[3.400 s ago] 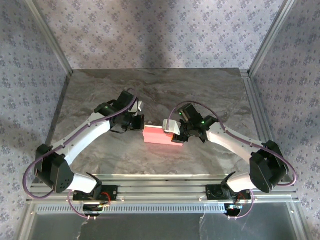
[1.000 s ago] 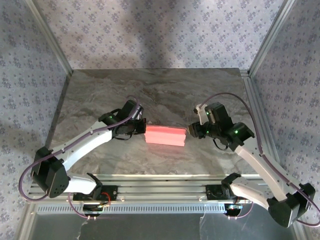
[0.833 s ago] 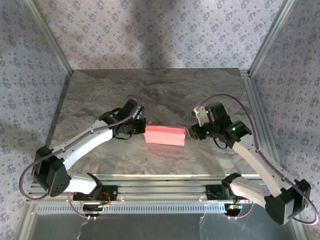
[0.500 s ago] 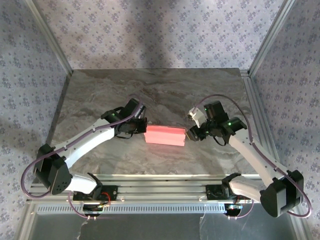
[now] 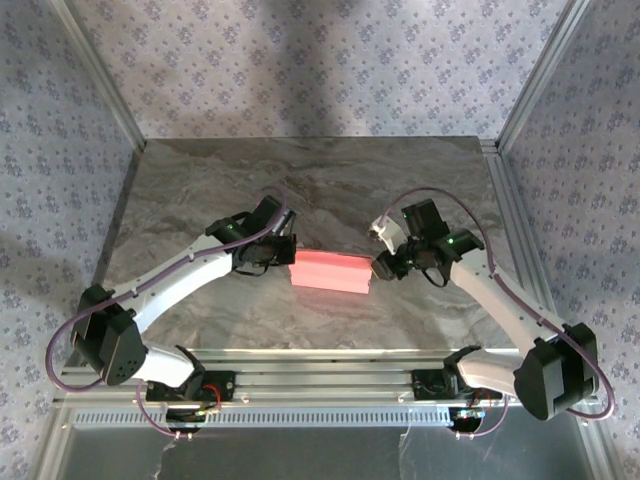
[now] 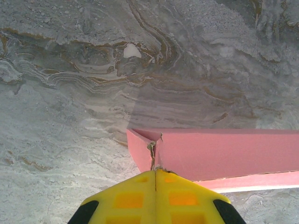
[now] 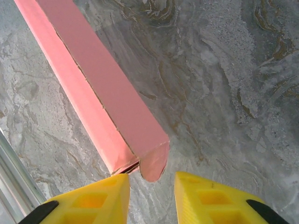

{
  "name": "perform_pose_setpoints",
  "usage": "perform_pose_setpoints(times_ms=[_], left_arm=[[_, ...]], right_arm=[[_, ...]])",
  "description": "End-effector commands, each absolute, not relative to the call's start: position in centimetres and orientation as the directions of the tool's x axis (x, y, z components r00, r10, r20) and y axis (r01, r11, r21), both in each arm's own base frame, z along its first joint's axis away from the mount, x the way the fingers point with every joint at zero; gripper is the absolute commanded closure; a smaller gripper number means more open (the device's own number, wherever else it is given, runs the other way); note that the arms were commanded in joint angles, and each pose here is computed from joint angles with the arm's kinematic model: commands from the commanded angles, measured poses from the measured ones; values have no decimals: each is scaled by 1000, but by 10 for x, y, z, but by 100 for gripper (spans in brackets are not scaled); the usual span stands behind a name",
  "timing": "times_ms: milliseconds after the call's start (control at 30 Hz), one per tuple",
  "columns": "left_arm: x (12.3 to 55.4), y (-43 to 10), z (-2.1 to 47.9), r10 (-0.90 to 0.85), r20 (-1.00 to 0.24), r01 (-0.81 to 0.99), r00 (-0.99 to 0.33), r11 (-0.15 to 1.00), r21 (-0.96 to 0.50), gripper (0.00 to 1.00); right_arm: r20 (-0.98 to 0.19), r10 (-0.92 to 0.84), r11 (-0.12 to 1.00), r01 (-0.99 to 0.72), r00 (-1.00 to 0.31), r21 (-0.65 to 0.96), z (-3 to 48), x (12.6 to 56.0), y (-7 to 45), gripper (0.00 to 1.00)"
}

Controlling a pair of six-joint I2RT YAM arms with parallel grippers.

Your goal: Fold the paper box

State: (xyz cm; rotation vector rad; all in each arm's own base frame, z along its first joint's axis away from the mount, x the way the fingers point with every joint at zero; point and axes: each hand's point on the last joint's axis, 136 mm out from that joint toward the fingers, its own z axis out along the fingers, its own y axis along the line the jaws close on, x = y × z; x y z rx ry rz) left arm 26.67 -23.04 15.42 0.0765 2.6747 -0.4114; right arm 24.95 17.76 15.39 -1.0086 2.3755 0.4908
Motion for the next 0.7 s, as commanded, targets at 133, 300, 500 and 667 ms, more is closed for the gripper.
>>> perform_pose_setpoints(times_ms=[133,300,500,667], left_arm=[[263,-227,152,22,-403,126,-915,964,-232,100],[263,-227,152,21,-401,124,-916,965,-233,100],[263,-228,152,18,-400,122,-916,964,-237,100],[263,-229,153,14,-400,119,-916,963,-240,100]], right_arm=[[-605,-545,658,-743,-581,121,167,260,183,74],[-597,-548,659,-742,-586,124,165,259,183,83],[-594,-545,668,-735,-591,118,164,260,183,92],[-600,-522,678,-722,-607,140,172,264,186,99]])
